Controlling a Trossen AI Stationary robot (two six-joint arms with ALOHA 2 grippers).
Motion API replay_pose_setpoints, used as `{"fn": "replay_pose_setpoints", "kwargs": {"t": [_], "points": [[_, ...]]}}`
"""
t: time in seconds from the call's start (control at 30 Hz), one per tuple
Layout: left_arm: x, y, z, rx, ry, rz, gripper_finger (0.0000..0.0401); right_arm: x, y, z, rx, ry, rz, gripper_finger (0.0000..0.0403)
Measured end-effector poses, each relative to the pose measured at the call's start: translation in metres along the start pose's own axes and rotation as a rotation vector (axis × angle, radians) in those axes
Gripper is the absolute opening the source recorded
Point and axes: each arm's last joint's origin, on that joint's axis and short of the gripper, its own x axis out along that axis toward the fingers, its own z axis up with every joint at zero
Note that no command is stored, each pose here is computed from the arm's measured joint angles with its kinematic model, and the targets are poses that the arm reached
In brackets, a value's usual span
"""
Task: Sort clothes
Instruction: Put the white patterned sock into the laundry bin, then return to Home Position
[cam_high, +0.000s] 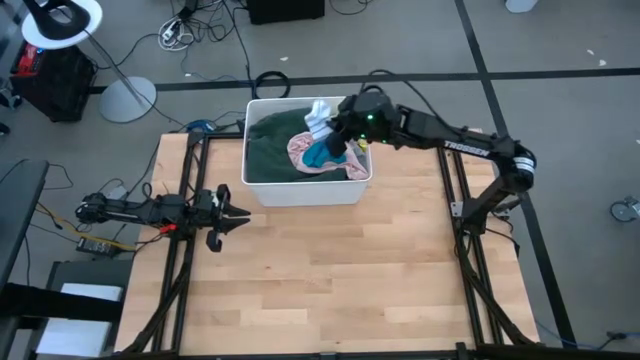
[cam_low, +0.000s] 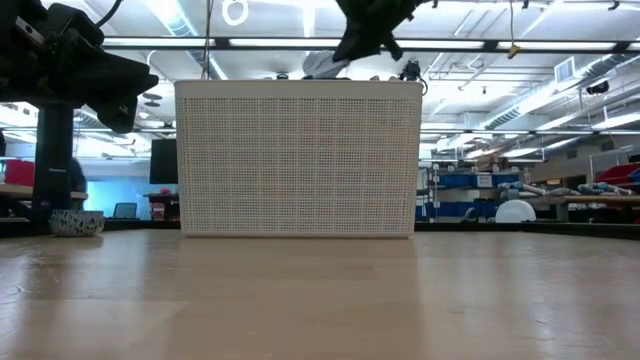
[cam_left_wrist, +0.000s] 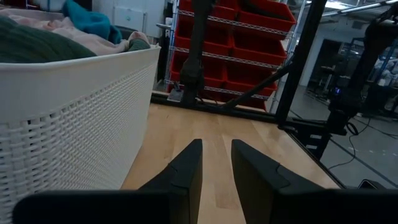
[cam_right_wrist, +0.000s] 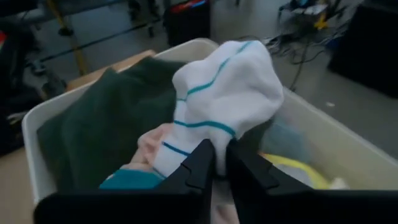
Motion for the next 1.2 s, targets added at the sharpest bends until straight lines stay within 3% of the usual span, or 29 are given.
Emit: {"fn": "replay_pose_setpoints", "kwargs": {"t": [0.23,0.47,0.63,1.2], "points": [[0.0,0.0,0.0,0.0,0.0,-0.001,0.009,0.004,0.002,-0.002,-0.001,0.021,0.062,0.0112],[0.0,0.0,0.0,0.0,0.0,0.0,0.009,-0.019,-0.004,0.006,0.007,-0.007,0.063,0.02],[0.0,0.0,0.0,0.0,0.0,0.0,0.009,-0.042,-0.009,0.01,0.011,-0.007,0.064,0.0242],[0.0,0.0,0.0,0.0,0.0,-0.001,0.009,-0.156,-0.03,-0.015,-0.05,0.22,0.102,0.0259]]}}
